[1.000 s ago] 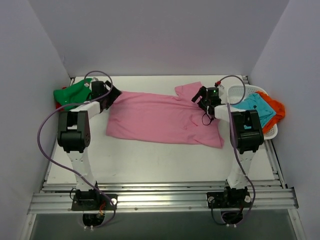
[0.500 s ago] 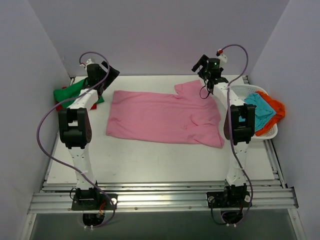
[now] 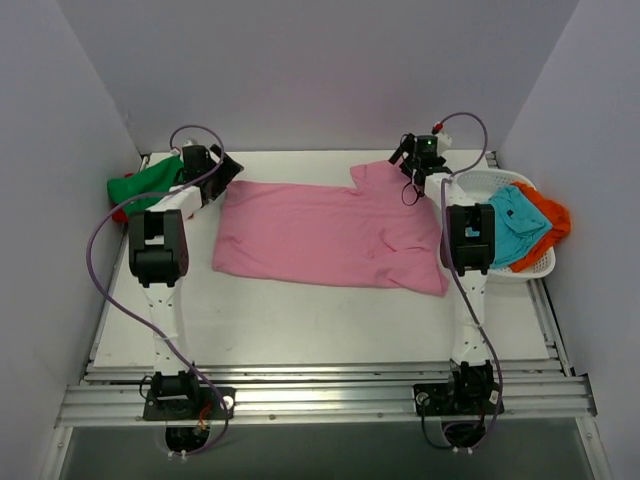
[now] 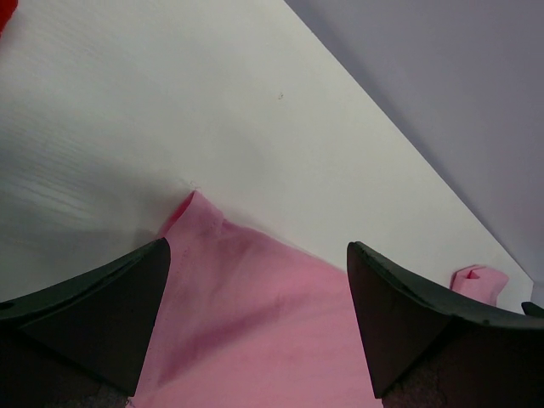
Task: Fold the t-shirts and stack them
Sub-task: Fold the tshirt
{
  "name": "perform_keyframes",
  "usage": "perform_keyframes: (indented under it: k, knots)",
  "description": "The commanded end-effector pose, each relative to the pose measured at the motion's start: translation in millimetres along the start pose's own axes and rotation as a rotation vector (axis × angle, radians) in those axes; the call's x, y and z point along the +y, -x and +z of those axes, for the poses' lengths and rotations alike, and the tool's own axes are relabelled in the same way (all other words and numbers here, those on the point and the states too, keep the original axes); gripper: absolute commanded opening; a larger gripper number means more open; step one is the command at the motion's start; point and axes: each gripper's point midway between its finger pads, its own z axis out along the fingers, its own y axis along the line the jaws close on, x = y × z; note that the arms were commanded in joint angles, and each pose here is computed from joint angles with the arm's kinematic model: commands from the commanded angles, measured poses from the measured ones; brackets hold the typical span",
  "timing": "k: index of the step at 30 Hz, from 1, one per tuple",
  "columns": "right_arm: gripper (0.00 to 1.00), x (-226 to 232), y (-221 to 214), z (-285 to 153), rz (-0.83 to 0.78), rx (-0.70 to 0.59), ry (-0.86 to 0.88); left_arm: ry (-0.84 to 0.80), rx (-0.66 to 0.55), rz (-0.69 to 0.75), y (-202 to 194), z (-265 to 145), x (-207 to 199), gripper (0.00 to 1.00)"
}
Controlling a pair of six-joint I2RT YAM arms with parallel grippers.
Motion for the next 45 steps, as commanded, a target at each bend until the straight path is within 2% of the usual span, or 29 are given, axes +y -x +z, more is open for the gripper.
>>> perform_keyframes:
  k: [1, 7, 20, 23, 29, 32, 33, 35, 36, 39, 45]
  knots:
    - [0.84, 0, 6, 5, 0.01, -0.008, 0.014, -0.092, -0.07, 0.02, 32, -8, -34, 0.94]
    - [0.85, 0, 16, 9, 0.02, -0.039, 0.027, -0.098, -0.074, 0.021, 33, -10, -35, 0.94]
    - [0.85, 18, -23, 43, 0.05, 0.017, 0.122, -0.094, -0.071, 0.013, 29, -7, -30, 0.94]
    - [0.82, 21, -27, 45, 0.054, 0.02, 0.131, -0.091, -0.068, 0.011, 27, -5, -28, 0.94]
    - [0.69, 21, -34, 48, 0.06, 0.032, 0.15, -0.086, -0.065, 0.005, 24, -1, -24, 0.94]
    - [0.57, 24, -37, 50, 0.056, 0.039, 0.162, -0.088, -0.063, 0.003, 22, 1, -23, 0.94]
    - [0.49, 24, -37, 50, 0.055, 0.039, 0.163, -0.088, -0.062, 0.003, 22, 1, -22, 0.94]
    - [0.42, 23, -37, 50, 0.052, 0.04, 0.161, -0.089, -0.063, 0.003, 22, 1, -23, 0.94]
    - [0.34, 24, -38, 50, 0.05, 0.041, 0.161, -0.086, -0.06, 0.004, 21, 2, -21, 0.94]
    - [0.23, 22, -38, 50, 0.048, 0.043, 0.158, -0.086, -0.06, 0.004, 21, 2, -21, 0.94]
    - [0.07, 21, -39, 48, 0.038, 0.048, 0.158, -0.064, -0.068, 0.011, 22, 3, -16, 0.94]
